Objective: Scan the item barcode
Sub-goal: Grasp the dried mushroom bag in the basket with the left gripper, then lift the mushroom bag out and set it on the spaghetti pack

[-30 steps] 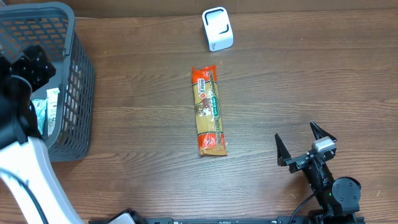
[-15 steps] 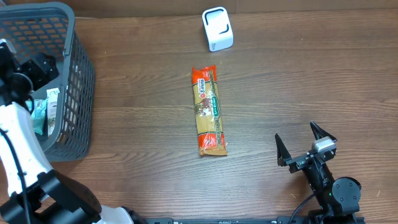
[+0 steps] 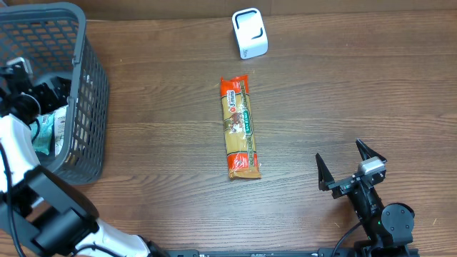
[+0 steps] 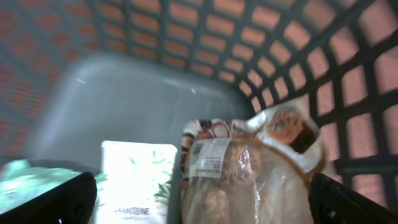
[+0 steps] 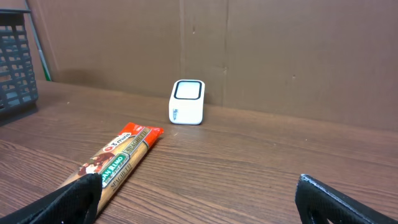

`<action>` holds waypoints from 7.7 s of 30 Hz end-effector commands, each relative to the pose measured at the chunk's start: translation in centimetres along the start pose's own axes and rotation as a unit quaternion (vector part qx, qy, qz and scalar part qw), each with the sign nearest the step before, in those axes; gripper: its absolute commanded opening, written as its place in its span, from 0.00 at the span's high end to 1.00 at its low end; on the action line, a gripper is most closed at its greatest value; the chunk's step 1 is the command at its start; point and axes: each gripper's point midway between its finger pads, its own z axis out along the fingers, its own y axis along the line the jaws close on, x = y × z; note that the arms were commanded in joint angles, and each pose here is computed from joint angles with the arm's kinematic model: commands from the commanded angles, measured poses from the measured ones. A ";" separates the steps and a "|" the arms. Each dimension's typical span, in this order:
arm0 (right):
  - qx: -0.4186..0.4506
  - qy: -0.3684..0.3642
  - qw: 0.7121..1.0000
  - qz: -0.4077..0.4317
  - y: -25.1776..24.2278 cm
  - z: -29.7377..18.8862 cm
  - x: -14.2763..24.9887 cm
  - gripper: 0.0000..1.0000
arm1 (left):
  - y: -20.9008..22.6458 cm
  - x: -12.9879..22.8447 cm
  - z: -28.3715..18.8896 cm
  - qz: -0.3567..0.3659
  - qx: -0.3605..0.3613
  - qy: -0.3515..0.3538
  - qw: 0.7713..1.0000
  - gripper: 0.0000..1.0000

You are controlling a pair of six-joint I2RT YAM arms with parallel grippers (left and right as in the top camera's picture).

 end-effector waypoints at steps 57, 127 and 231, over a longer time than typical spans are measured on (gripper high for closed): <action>-0.004 -0.002 1.000 0.001 0.2 0.0 0.2 0.00 | 1.0 14.0 14.3 -0.022 0.015 0.193 0.981 0.96; -0.004 -0.001 1.000 0.001 0.2 0.0 0.2 0.00 | 1.5 -2.2 -0.4 -0.140 -0.120 0.177 0.967 0.96; -0.004 -0.002 1.000 0.001 0.2 0.0 0.2 0.00 | -40.9 11.7 -1.3 0.137 0.093 0.194 0.967 0.00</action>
